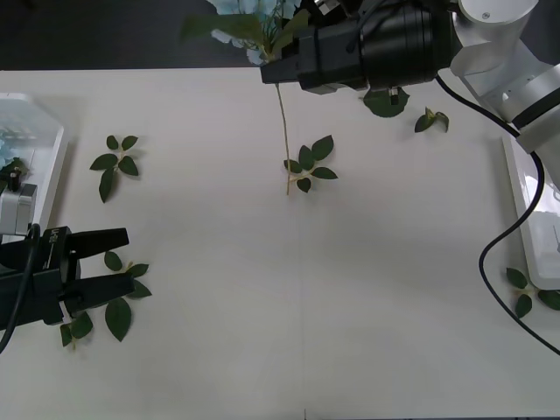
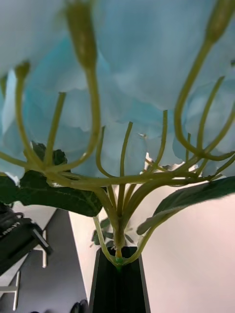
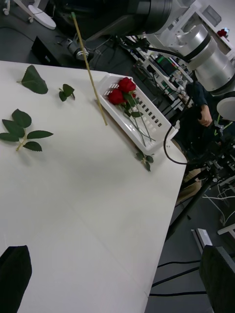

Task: Place the red flowers into the right box and the blue flowers into the left box. If a person shows an open palm, hand one flower to the person first, then continue sorting.

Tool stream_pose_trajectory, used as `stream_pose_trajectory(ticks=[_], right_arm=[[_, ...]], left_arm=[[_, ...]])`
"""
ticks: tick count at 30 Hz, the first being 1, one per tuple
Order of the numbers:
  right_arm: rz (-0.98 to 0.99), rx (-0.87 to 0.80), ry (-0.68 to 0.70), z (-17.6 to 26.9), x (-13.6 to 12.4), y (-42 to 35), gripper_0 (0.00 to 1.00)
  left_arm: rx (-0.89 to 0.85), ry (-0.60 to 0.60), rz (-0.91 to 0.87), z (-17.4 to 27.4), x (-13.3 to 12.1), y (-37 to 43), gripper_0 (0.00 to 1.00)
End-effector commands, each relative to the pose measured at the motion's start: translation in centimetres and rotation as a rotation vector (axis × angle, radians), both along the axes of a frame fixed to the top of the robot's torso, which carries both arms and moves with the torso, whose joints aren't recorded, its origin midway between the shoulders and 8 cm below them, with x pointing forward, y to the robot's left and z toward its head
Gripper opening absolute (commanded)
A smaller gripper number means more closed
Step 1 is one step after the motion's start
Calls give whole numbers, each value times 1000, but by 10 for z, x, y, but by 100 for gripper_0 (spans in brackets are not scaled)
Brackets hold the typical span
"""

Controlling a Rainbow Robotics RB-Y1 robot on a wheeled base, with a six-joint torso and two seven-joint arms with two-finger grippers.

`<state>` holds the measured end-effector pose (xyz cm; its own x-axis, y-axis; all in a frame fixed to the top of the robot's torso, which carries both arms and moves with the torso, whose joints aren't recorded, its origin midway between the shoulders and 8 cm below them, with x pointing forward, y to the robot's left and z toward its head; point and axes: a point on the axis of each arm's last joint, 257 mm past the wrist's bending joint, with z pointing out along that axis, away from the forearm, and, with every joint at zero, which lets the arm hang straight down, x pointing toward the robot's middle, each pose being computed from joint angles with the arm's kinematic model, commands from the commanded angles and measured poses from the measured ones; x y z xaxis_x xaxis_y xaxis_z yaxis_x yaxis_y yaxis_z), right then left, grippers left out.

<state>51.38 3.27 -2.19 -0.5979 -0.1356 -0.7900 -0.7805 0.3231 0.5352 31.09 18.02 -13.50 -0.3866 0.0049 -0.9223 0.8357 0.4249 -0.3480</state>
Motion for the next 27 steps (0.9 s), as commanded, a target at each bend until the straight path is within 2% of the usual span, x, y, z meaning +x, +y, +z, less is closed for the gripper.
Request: stream_pose_trajectory(ticks=[1, 5, 13, 19, 27], right_arm=[[51, 54, -149, 23, -17, -11, 0], [83, 112, -158, 24, -38, -5, 0], [131, 164, -176, 22, -71, 14, 0], [143, 201, -178, 23, -81, 26, 0], [160, 239, -172, 31, -89, 36, 0]], left_arm=[[42, -84, -35, 2, 2, -3, 100], [22, -77, -50, 10, 4, -3, 100], [31, -155, -85, 38, 14, -13, 100], [78, -233, -89, 48, 28, -23, 100], [52, -243, -80, 47, 46, -58, 100]])
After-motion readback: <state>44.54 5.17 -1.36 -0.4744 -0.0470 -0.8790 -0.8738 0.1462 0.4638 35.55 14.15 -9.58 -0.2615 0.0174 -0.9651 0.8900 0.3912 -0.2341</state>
